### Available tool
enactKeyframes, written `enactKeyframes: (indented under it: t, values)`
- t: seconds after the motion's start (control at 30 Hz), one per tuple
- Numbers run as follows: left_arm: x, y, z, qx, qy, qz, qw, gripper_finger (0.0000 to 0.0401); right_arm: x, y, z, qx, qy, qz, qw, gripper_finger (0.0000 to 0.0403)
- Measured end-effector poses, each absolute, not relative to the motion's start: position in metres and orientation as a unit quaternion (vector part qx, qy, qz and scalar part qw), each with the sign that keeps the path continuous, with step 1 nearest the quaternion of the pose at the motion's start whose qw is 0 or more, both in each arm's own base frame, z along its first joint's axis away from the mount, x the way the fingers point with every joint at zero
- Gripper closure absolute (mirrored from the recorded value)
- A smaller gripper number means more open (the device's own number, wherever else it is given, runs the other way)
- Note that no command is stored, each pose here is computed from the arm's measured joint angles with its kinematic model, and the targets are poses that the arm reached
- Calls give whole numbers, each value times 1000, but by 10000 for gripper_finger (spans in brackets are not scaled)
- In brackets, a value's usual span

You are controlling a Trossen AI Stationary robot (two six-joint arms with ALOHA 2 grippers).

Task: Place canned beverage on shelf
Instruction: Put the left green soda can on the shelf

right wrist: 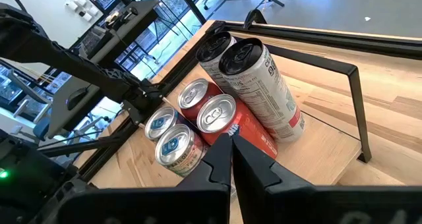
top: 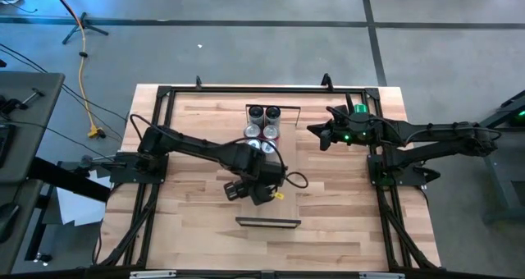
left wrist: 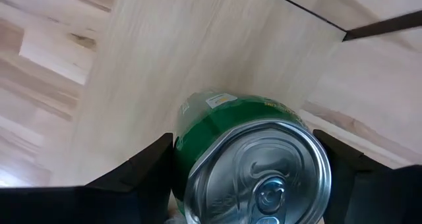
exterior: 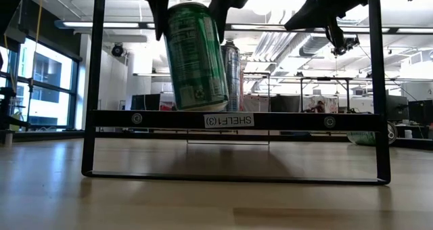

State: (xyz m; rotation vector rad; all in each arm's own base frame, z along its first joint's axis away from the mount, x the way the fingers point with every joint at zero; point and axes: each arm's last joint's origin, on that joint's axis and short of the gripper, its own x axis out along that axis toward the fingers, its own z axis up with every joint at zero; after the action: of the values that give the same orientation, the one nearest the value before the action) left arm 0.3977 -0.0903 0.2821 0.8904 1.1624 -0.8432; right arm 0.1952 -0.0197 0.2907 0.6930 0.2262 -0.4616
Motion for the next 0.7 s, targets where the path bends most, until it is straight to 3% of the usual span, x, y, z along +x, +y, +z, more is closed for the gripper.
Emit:
enactKeyframes:
  t: [0.43,0.7]
  values:
    - [404,-91,284,320,531,-298,726,122,195,-20,290,335,112,-225,908,402]
    - [402,-91,283,250,564,-246,748,117,195,-20,290,335,112,-225,908,402]
